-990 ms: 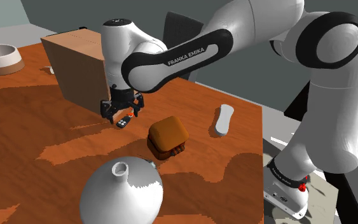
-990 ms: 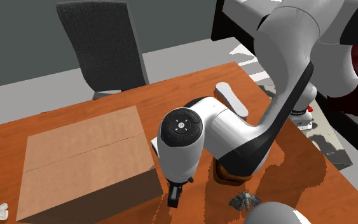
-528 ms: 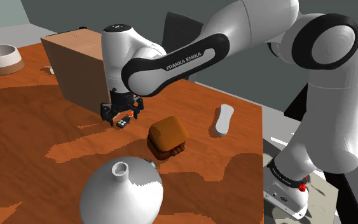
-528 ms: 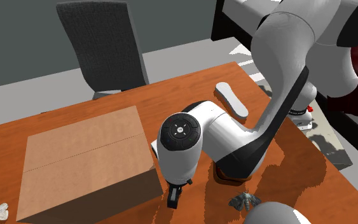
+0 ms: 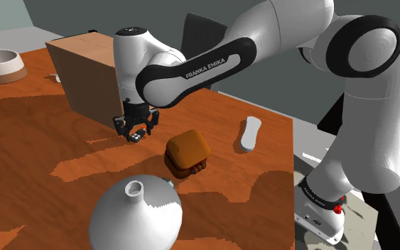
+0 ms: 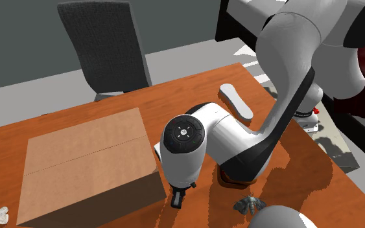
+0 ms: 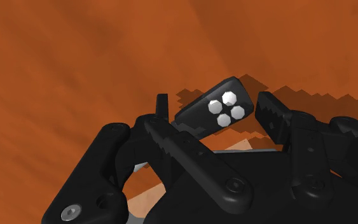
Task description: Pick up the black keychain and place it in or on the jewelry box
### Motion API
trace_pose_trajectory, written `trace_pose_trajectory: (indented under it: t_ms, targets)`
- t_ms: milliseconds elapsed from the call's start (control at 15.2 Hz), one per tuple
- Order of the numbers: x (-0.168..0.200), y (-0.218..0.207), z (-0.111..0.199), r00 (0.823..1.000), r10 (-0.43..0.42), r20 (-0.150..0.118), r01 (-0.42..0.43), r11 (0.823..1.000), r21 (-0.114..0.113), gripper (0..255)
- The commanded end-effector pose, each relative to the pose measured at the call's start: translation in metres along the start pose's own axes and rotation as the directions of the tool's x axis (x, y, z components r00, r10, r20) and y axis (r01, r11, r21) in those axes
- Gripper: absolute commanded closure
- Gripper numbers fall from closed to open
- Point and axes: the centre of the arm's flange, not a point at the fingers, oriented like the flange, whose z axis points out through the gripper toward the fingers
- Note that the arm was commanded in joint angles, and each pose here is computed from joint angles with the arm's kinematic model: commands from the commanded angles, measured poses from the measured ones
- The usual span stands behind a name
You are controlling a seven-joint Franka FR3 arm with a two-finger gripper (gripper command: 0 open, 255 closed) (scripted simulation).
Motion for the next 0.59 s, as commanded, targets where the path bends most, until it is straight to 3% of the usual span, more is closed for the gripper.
trace_pose_trajectory:
  t_ms: [0,198,528]
  targets:
    - [0.000,0.000,0.000,1.000,0.000,0.000,0.000,1.000,0.000,255]
    - [0.000,0.000,0.000,1.000,0.000,0.000,0.000,1.000,0.000,255]
    - [0.001,0.000,-0.026,1.000,0.000,0.000,0.000,1.000,0.000,255]
